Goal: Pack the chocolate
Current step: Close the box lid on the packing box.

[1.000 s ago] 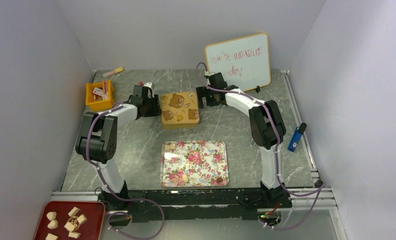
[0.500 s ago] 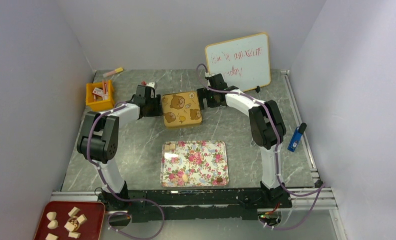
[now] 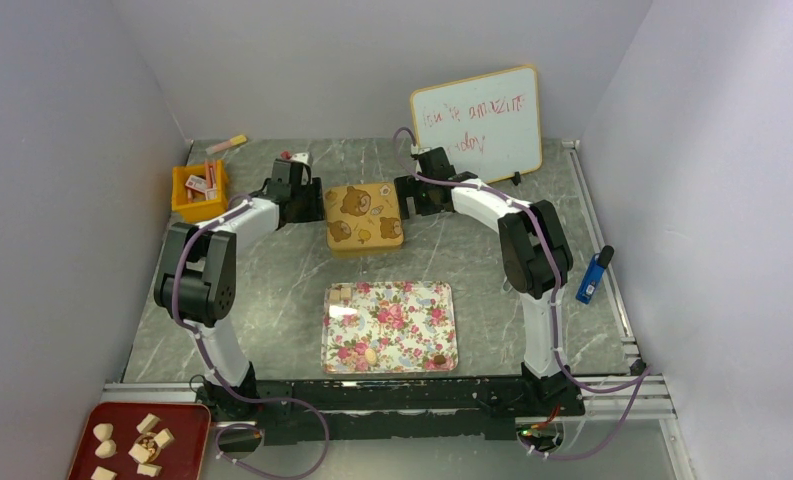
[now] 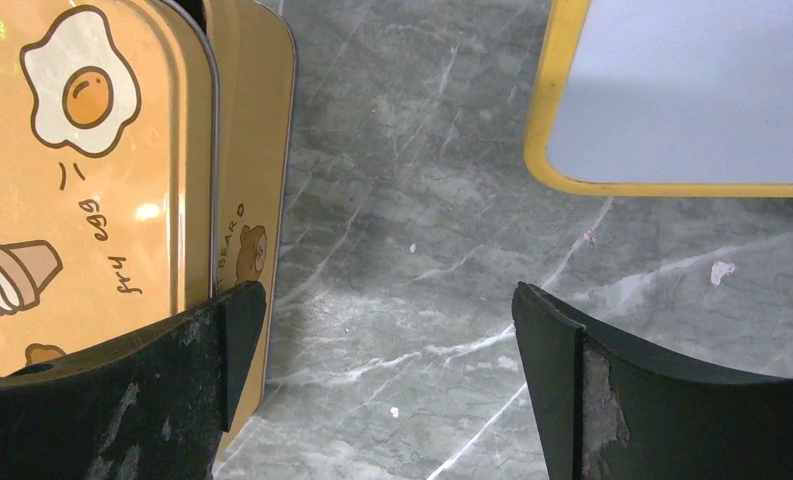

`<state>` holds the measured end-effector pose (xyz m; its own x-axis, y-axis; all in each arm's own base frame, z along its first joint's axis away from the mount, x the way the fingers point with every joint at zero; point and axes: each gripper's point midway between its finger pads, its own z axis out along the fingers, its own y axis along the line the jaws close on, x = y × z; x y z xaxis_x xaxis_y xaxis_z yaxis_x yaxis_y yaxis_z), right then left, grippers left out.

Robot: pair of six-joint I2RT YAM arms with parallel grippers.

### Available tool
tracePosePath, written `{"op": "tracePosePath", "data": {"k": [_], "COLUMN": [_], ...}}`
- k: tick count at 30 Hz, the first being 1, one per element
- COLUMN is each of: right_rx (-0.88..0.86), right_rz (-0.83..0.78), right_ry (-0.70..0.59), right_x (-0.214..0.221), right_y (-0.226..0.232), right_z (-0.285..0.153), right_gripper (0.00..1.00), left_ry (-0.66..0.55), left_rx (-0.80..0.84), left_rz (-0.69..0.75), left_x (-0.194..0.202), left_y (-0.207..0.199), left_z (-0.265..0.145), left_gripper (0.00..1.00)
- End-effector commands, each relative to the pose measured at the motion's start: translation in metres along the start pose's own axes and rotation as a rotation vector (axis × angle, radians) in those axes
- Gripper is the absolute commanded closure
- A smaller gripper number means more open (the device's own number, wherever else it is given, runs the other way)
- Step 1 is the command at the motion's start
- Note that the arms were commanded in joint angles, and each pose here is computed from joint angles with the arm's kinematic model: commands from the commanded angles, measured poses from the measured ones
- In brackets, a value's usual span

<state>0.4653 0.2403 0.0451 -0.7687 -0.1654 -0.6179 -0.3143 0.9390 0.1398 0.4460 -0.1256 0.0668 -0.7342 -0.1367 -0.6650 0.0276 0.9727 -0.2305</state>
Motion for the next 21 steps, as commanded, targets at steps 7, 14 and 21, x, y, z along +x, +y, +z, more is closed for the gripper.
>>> {"op": "tracePosePath", "data": {"k": [7, 14, 21], "right_rx": [-0.065, -0.062, -0.056], "right_rz": [-0.025, -0.026, -0.026], "right_ry": [-0.084, -0.089, -0.089], "right_x": [-0.034, -0.040, -0.043], "right_y": [0.022, 0.022, 0.022], "right_z": [-0.016, -0.014, -0.011], "right_gripper": [0.00, 0.00, 0.00], "left_ry": [-0.032, -0.025, -0.028], "left_rx": [0.068, 0.047, 0.030], "left_rz": [-0.008, -0.029, -0.051], "left_x": [-0.015, -0.009, -0.012], "left_y": [-0.018, -0.004, 0.008], "left_z": [0.006, 0.007, 0.007], "left_gripper": [0.44, 0.44, 0.43]}}
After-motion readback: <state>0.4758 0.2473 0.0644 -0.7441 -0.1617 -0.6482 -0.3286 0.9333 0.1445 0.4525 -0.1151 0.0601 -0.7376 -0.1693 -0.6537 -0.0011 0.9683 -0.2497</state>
